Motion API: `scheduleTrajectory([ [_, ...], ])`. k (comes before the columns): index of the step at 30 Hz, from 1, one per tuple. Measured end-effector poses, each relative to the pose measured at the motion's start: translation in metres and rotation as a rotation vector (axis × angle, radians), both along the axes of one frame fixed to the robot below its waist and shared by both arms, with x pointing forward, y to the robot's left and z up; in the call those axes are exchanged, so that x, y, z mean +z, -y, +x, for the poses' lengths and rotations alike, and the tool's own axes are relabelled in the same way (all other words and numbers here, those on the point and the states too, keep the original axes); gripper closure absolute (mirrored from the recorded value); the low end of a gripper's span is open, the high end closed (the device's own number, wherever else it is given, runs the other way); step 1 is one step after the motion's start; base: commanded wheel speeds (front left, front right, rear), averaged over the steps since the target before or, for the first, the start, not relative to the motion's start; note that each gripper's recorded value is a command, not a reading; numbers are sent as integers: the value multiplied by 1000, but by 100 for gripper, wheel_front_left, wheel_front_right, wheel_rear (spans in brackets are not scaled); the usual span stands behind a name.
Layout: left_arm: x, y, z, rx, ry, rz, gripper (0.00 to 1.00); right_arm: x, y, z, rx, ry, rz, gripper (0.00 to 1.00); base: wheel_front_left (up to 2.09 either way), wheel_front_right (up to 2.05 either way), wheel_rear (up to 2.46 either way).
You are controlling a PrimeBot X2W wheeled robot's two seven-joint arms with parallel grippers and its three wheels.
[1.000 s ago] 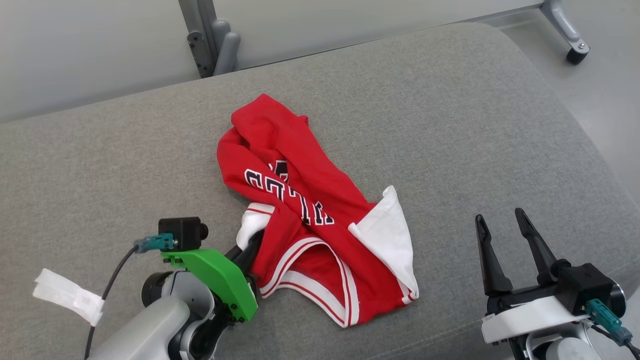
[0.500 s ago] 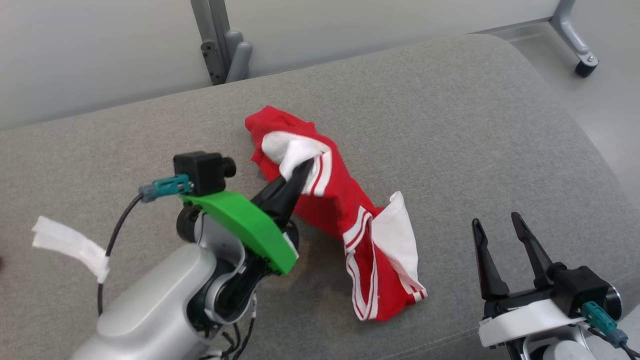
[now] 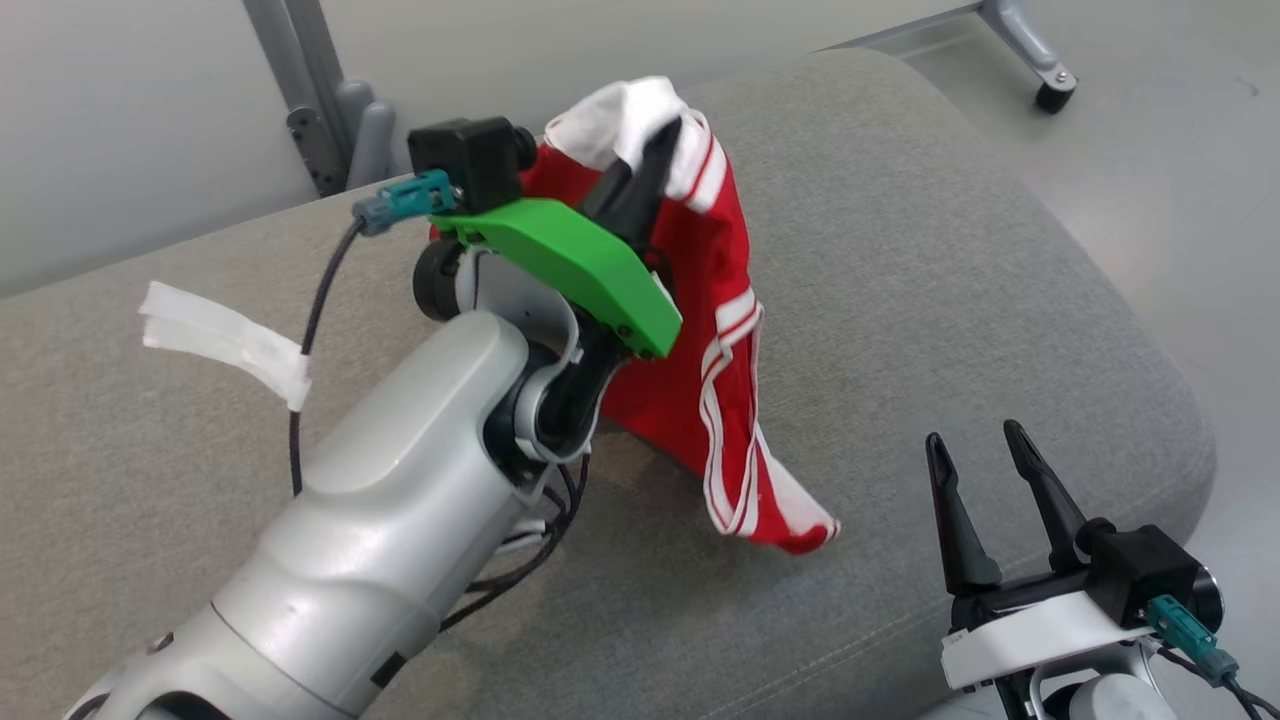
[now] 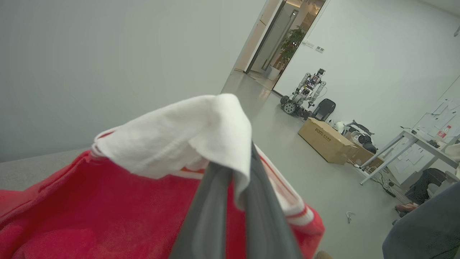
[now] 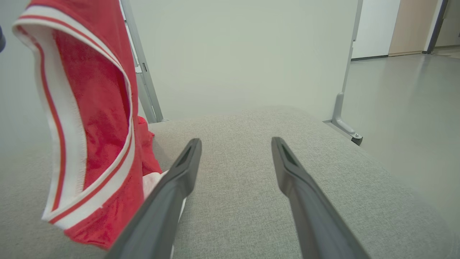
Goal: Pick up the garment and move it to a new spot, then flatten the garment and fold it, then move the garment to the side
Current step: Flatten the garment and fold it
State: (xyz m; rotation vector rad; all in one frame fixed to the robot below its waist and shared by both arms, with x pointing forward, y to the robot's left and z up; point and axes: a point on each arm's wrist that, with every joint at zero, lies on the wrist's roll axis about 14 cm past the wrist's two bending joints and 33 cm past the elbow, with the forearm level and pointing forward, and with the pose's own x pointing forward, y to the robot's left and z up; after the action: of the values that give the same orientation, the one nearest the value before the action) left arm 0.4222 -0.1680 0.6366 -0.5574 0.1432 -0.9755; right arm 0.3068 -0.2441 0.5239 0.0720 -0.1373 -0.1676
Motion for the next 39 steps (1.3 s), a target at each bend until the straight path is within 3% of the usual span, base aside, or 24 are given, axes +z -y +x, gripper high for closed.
scheduleTrajectory([
  [10,58,-18,61,228,39,-205,100,-1,21,-25,-87,-1,7,0,0,0,0],
  [13,88,-43,77,307,72,-281,100,-3,21,-27,-89,-7,9,0,0,0,0],
  [16,139,-89,88,436,199,-380,100,-1,16,-20,-67,0,9,0,0,0,0],
  [22,182,-152,77,602,364,-474,100,0,1,-5,-5,8,18,0,0,0,0],
  [29,165,-146,64,568,362,-403,100,-1,-19,10,66,11,36,0,0,0,0],
  [39,39,-78,79,385,60,-139,100,-3,-14,16,48,-1,47,0,0,0,0],
])
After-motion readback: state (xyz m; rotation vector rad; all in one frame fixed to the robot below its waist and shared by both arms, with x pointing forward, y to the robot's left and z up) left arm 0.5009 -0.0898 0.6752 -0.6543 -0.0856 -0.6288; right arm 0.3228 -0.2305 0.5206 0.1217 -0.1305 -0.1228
